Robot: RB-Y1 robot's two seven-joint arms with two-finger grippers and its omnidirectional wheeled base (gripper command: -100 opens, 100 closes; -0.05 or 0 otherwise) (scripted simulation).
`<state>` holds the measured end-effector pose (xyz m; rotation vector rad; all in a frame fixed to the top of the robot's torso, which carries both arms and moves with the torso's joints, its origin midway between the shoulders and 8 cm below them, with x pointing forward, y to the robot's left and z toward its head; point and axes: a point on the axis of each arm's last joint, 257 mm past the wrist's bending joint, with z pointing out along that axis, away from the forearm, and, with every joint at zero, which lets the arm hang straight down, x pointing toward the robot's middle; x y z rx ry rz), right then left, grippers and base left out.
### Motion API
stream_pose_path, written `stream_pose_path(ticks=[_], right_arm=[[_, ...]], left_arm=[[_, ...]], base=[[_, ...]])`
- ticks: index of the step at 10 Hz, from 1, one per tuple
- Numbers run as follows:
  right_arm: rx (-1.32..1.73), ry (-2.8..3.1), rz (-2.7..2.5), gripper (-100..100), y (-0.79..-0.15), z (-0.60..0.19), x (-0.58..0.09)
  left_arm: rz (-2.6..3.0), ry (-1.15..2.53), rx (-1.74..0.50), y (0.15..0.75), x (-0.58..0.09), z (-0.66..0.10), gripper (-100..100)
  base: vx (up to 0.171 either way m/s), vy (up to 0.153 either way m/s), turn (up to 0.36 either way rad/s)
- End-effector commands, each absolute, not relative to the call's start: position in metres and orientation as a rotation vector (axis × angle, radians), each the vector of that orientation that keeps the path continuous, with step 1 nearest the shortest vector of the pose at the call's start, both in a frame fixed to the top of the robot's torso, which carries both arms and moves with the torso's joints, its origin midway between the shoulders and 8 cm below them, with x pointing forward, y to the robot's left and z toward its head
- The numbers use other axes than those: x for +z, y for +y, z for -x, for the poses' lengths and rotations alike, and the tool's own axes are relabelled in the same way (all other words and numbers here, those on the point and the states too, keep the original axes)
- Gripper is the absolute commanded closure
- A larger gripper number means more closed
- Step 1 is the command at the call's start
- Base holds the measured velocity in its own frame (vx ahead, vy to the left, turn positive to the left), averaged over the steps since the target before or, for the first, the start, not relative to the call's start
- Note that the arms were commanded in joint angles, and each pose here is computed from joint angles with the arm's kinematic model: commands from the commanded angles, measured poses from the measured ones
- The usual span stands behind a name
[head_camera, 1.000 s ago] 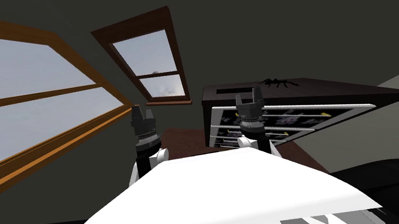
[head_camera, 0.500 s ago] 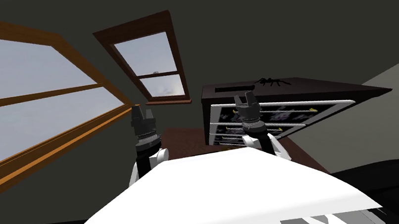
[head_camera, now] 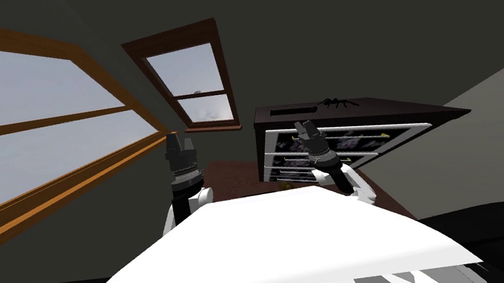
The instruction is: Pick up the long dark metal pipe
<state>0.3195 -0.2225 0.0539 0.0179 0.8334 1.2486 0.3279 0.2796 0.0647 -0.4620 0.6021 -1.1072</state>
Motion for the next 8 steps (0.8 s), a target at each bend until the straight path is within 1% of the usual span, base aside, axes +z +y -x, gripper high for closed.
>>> stream_pose_path(ticks=[1,8], right_arm=[[1.194,0.882,0.065,-100,-0.223,-0.322,0.046],[1.023,1.060,0.340,-100,-0.231,-0.330,0.017]], left_arm=[[0.462,0.602,-1.107,0.280,0.065,-0.328,0],[0.462,0.602,-1.107,0.280,0.065,-0.328,0]], base=[[-0.054,0.023,-0.034],[-0.048,0.022,-0.029]])
